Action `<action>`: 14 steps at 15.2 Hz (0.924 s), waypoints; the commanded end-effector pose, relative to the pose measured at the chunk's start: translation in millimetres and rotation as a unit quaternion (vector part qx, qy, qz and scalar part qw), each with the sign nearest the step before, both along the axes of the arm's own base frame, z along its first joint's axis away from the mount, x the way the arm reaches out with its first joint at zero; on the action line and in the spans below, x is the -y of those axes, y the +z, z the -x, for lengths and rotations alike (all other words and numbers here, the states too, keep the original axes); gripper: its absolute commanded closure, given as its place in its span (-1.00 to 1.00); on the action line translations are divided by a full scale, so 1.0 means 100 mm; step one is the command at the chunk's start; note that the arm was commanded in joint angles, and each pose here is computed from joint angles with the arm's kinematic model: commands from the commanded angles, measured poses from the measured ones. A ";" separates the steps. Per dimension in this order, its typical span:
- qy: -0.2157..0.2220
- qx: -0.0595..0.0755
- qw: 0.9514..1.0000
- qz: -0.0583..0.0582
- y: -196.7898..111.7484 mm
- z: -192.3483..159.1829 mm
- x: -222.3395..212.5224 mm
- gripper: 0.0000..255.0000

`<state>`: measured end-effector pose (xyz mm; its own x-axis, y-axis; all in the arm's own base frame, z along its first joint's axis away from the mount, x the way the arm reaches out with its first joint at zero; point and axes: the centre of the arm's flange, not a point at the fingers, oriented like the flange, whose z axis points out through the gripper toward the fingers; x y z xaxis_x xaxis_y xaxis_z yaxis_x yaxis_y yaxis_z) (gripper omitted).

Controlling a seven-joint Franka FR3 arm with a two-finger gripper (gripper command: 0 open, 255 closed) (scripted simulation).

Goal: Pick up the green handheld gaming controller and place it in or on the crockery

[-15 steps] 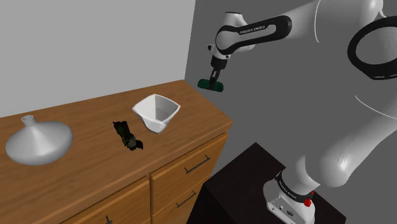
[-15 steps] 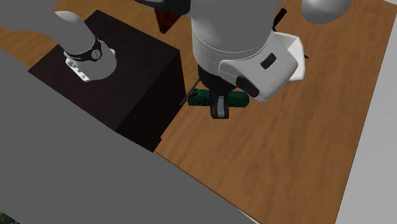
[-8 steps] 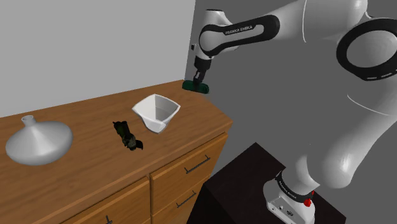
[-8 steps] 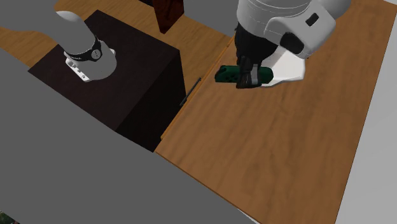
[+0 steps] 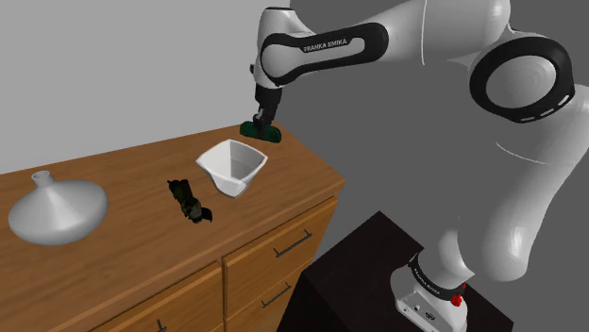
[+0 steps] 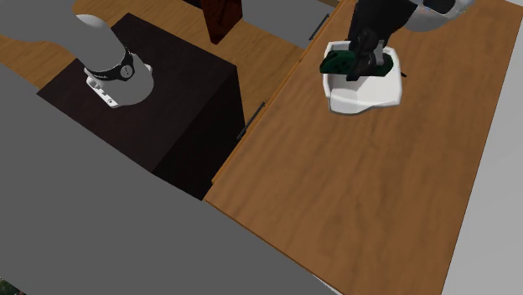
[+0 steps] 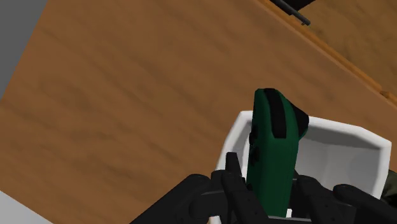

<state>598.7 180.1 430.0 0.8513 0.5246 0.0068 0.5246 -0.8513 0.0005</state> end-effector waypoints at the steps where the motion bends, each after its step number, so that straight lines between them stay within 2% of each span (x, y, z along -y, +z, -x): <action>1: -0.001 0.000 1.000 0.000 0.00 -0.06 -0.24 1.00; 6: -0.001 0.000 1.000 0.000 -0.01 -0.21 -0.84 1.00; 14: -0.001 0.000 1.000 0.000 -0.43 -0.21 -0.84 1.00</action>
